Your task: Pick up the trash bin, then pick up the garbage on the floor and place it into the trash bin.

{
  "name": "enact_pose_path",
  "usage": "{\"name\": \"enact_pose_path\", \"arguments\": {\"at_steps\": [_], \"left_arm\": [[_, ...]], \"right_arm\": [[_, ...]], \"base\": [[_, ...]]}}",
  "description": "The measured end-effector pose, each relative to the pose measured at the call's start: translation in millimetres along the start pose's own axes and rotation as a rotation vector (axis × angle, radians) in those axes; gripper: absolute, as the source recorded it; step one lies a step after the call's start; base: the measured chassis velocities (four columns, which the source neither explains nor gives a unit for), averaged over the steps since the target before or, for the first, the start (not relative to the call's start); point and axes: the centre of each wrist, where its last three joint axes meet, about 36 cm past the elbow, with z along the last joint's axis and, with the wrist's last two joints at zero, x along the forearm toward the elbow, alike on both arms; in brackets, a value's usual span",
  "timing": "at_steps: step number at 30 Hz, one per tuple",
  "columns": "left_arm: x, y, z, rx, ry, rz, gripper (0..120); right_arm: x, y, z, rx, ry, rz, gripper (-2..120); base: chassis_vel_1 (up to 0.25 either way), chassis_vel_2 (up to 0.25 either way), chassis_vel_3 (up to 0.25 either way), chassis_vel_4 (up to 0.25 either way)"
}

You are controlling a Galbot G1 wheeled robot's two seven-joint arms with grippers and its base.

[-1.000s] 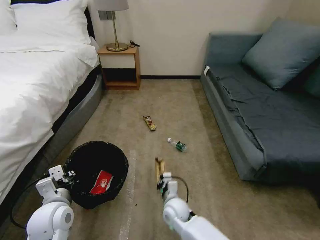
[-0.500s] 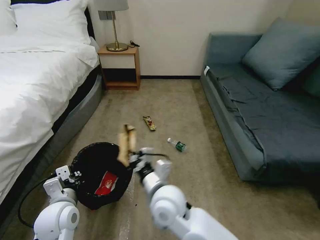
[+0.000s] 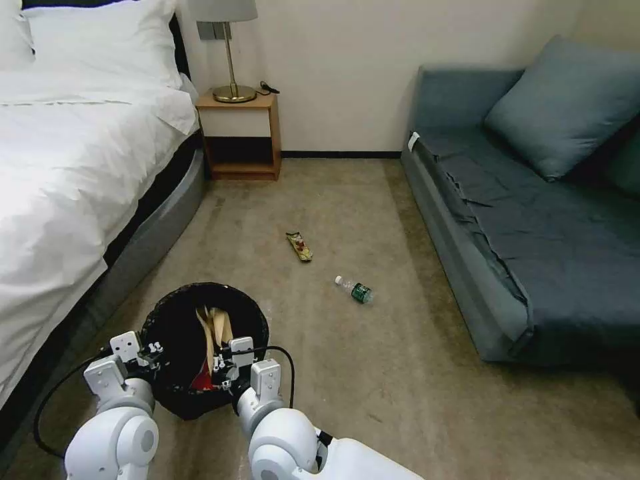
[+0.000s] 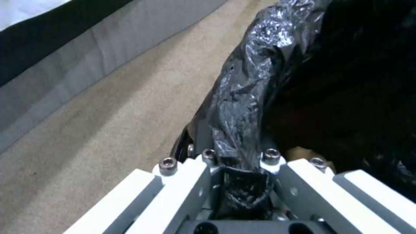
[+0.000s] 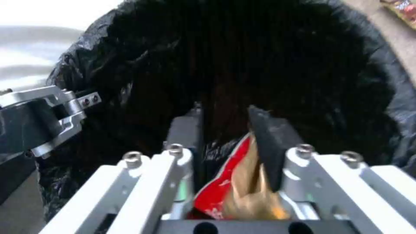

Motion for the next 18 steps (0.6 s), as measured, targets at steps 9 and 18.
{"name": "enact_pose_path", "arguments": {"at_steps": [9,18], "left_arm": [[-2.2,1.5,0.4,0.002,-0.002,-0.004,3],[-5.7,4.6,-0.4,0.002,-0.009,-0.001,3]], "right_arm": [[14.8,-60.8,-31.0,0.103,-0.363,0.037,65],[80.7,-173.7,-76.5,0.424,-0.728,0.332,97]], "base": [[0.000,0.000,0.000,0.000],[0.000,0.000,0.000,0.000]]}}
